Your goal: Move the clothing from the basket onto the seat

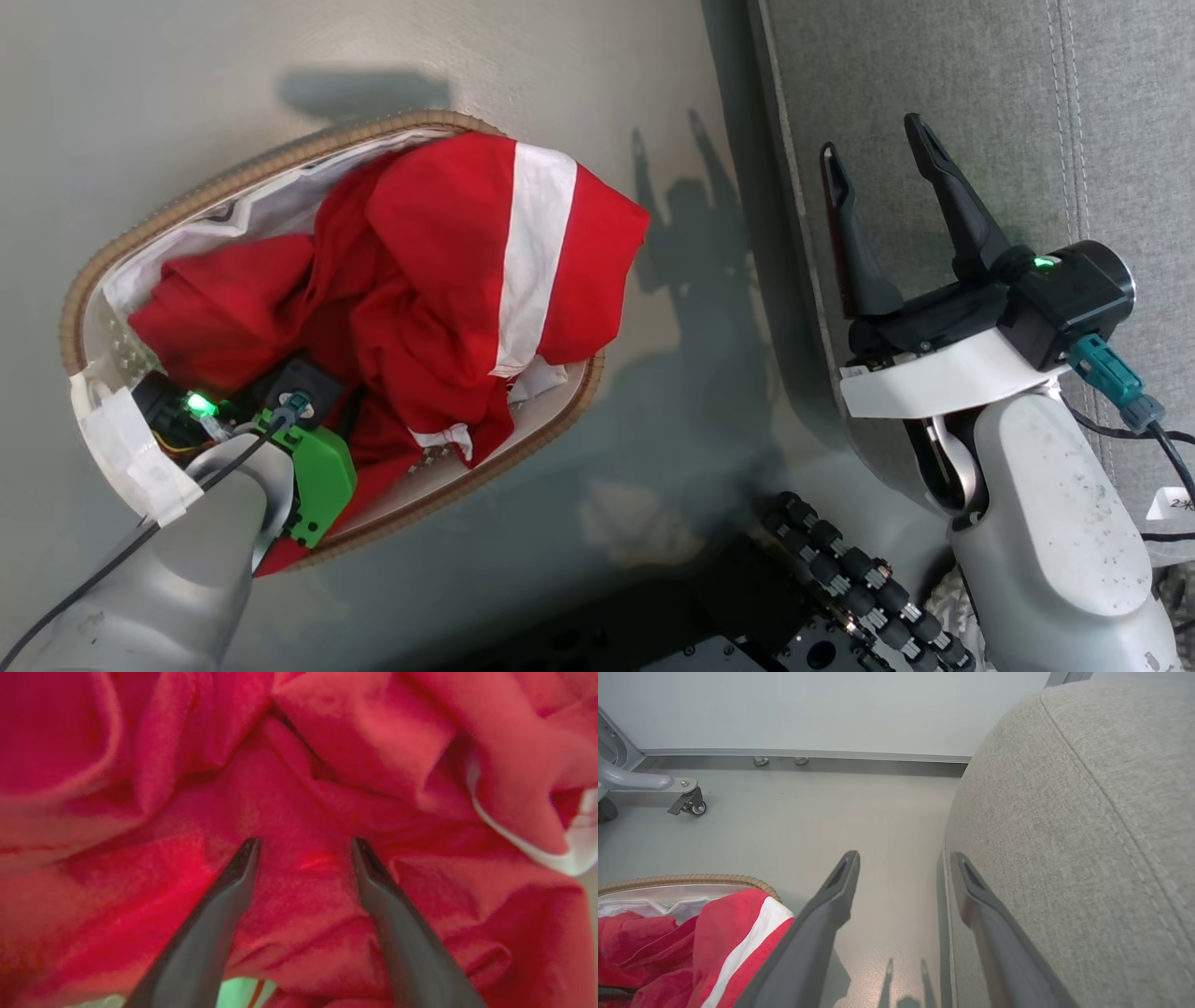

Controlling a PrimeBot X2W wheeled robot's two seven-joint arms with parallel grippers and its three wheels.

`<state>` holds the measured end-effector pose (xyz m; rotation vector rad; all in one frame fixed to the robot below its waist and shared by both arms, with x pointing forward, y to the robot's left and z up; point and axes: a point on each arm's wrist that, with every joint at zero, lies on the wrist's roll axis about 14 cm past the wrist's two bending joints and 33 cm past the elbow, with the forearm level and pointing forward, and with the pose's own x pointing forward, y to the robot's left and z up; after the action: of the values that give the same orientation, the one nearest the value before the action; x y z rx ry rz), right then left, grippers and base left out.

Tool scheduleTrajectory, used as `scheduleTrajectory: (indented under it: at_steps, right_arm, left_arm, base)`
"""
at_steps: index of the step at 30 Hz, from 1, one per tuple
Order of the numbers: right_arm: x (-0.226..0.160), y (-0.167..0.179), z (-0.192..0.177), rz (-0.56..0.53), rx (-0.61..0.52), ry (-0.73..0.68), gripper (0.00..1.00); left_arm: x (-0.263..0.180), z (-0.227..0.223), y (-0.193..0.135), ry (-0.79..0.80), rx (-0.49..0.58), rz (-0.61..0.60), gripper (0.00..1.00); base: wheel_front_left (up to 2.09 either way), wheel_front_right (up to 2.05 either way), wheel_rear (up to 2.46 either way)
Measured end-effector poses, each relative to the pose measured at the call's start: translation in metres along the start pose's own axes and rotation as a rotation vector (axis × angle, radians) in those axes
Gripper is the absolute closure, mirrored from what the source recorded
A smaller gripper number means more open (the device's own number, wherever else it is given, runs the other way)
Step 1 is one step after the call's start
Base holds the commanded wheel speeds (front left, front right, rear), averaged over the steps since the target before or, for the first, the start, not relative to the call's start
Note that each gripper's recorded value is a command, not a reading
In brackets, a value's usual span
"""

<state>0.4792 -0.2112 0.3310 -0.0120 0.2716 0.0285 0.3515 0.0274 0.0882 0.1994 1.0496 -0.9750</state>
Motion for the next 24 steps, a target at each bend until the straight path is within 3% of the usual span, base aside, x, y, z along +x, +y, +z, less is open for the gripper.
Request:
scheduleTrajectory:
  at_steps: [11, 12, 14, 24]
  right_arm:
    - [0.002, -0.002, -0.008, -0.006, 0.010, 0.016, 0.00]
    - [0.002, -0.002, -0.009, -0.005, 0.011, 0.015, 0.00]
    - [0.002, 0.000, -0.008, -0.002, 0.013, 0.014, 0.00]
    - [0.000, -0.002, 0.012, -0.004, 0.015, -0.028, 0.00]
  left_arm:
    - [0.014, -0.006, -0.003, 0.058, 0.078, -0.038, 0.00]
    - [0.015, -0.006, -0.003, 0.065, 0.081, -0.039, 0.11]
    - [0.015, -0.005, -0.003, 0.071, 0.086, -0.038, 1.00]
    - [0.005, 0.010, -0.006, 0.039, 0.058, -0.019, 1.00]
  base:
    - [0.00, 0.00, 0.00]
    - [0.00, 0.00, 0.00]
    - [0.00, 0.00, 0.00]
    - [0.00, 0.00, 0.00]
